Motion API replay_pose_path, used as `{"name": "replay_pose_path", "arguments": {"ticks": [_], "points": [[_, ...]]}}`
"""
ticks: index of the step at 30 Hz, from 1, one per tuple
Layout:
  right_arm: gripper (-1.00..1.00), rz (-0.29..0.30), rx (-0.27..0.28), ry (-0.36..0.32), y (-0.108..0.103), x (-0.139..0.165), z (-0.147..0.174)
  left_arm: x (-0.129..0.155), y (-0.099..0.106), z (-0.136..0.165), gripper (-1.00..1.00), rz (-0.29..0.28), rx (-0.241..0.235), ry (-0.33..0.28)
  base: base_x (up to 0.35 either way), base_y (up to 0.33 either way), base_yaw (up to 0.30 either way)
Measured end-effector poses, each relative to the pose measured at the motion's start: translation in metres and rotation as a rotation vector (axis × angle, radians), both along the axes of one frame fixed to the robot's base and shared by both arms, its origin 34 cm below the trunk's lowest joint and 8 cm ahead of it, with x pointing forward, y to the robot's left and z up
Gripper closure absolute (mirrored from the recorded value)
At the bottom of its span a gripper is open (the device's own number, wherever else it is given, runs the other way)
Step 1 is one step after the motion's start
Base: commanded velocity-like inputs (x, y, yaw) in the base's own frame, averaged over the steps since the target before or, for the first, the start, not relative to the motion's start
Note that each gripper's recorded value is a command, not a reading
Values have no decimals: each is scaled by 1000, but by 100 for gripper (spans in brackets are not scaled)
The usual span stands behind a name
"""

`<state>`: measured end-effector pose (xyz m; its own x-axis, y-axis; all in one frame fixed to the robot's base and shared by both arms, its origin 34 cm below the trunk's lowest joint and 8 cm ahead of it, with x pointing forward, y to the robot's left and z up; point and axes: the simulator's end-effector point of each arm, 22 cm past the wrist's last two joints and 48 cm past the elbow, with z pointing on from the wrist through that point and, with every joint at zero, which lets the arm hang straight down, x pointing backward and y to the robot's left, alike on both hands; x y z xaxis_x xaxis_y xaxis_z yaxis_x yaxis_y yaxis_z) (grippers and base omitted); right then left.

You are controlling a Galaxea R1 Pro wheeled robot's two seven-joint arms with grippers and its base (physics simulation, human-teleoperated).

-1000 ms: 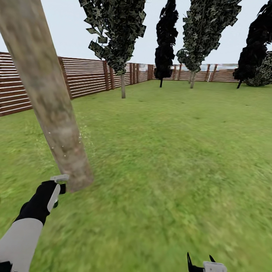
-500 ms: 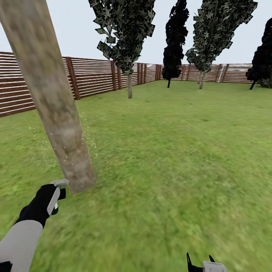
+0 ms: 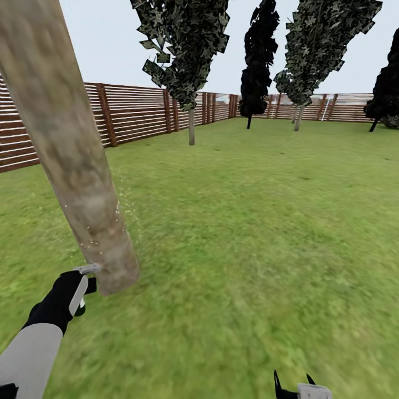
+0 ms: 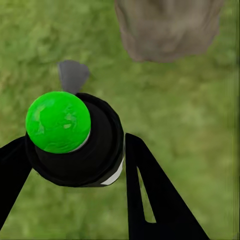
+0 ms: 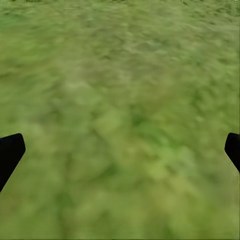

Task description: In the garden, pick up the pesticide atomizer on the floor and spray pesticide onto both trees until each tree trunk is fully covered.

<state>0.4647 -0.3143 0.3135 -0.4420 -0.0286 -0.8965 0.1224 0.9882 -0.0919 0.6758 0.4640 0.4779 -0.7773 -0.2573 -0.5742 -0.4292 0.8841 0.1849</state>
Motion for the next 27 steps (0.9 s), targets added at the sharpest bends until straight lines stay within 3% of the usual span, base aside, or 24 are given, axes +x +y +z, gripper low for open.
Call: {"name": "replay_pose_path", "arguments": {"ticks": [10,23,27], "points": [[-100,0,0,0,0,0,0,0,0,0,100,0,0,0,160,-241,253],[-100,0,0,0,0,0,0,0,0,0,100,0,2,0,92,-269,3],[-100,0,0,0,0,0,0,0,0,0,100,0,1,0,97,-269,186]]}}
